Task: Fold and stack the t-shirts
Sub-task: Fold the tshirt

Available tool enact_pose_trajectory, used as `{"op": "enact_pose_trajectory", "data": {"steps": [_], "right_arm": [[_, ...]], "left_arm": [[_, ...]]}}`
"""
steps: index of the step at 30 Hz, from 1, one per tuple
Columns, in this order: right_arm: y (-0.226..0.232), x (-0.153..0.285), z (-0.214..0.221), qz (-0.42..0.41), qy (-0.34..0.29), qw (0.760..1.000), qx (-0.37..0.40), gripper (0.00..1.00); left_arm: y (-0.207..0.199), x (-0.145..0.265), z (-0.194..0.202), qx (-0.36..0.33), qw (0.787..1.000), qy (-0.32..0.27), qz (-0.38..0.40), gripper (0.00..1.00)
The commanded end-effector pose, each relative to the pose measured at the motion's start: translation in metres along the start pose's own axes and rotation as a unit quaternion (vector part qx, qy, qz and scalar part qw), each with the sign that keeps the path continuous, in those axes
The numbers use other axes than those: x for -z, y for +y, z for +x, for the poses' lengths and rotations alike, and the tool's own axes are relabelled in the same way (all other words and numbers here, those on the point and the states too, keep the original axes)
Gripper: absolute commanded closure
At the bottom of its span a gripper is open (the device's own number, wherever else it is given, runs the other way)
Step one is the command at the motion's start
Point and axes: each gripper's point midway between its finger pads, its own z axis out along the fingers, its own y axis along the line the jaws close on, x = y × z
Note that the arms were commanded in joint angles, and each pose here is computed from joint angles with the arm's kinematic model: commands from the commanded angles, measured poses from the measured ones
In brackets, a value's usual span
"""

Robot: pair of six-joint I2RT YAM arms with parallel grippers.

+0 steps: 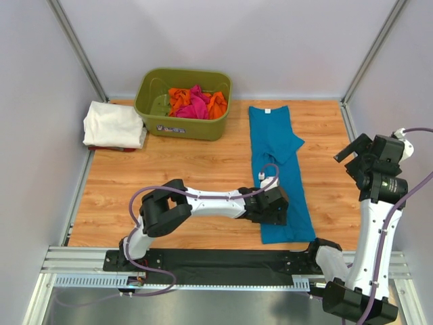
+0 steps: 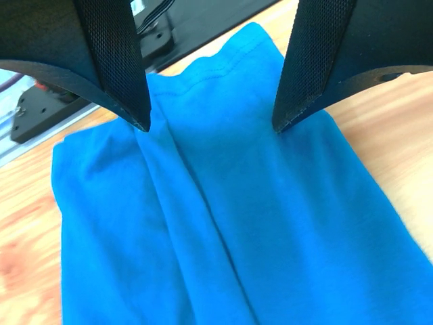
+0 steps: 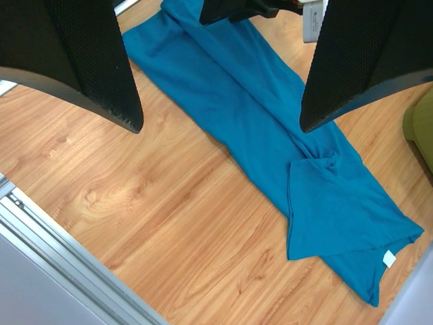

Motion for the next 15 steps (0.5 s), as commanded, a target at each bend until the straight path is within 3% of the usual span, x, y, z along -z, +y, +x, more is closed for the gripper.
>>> {"op": "enact_pose_trajectory", "data": {"steps": [1, 6, 15], "right_arm": [[0.01, -0.004, 0.001, -0.027, 0.002, 1.0, 0.0, 0.0], [0.023, -0.017, 0.035, -0.076, 0.064, 0.995, 0.002, 0.0], [0.033, -0.038, 0.089, -0.118, 0.15, 0.981, 0.027, 0.0]], "left_arm": [[0.044, 0.009, 0.023, 0.001, 0.997, 0.04, -0.069, 0.2], [0.054, 0.019, 0.025, -0.005, 0.997, 0.036, -0.068, 0.21], [0.002, 0.077, -0.033, -0.089, 0.994, -0.062, 0.032, 0.17]]}}
